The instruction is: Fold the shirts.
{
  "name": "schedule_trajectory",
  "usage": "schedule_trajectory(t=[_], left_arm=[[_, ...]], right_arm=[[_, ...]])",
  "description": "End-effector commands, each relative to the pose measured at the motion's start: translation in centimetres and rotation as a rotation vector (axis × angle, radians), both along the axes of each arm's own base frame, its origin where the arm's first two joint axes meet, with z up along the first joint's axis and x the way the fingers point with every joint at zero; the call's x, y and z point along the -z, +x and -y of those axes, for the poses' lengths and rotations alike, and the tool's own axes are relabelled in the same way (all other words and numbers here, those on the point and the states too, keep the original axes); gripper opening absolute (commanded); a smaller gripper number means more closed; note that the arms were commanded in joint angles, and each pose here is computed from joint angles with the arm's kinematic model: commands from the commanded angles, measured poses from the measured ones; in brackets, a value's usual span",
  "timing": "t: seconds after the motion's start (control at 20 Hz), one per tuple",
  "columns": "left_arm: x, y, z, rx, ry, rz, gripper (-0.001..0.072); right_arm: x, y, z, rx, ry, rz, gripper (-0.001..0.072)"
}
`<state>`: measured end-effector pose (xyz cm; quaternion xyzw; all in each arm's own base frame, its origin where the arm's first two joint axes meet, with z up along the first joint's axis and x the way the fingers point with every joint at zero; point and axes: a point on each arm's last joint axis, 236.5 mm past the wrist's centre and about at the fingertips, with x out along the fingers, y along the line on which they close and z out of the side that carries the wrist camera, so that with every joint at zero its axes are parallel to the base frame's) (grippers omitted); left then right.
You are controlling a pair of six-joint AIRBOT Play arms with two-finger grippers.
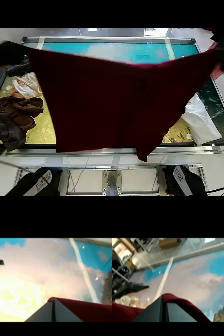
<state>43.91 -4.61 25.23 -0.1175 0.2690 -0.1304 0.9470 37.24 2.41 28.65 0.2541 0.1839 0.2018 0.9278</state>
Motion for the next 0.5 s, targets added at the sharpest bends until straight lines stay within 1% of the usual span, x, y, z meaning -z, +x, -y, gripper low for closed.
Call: schedule_trajectory(t=[0.0,0.05,0.1,0.25,0.35,0.45], left_arm=[[10.9,6.8,-0.5,-0.155,0.199,-0.160,0.0003],[13.4,8.4,-1.5,-0.225,0.190,-0.184,0.0003],[15.7,9.9,-2.7,-0.289,0.180,-0.200,0.0003],[20.0,12.9,-4.6,-0.357,0.152,-0.218,0.0003],[21.0,14.7,-6.3,-0.416,0.100,-0.210,0.0003],[21.1,15.8,-7.7,-0.443,0.086,-0.191,0.0003]], right_arm=[[15.4,5.5,-2.7,-0.021,-0.188,-0.290,0.0028],[18.4,7.3,-2.4,0.019,-0.218,-0.330,0.0028],[20.9,9.3,-1.8,0.066,-0.216,-0.353,0.0028],[25.7,14.1,1.9,0.262,-0.096,-0.366,0.0028],[27.8,15.8,5.5,0.390,-0.080,-0.348,0.0028],[28.8,16.4,7.8,0.450,-0.096,-0.341,0.0028]])
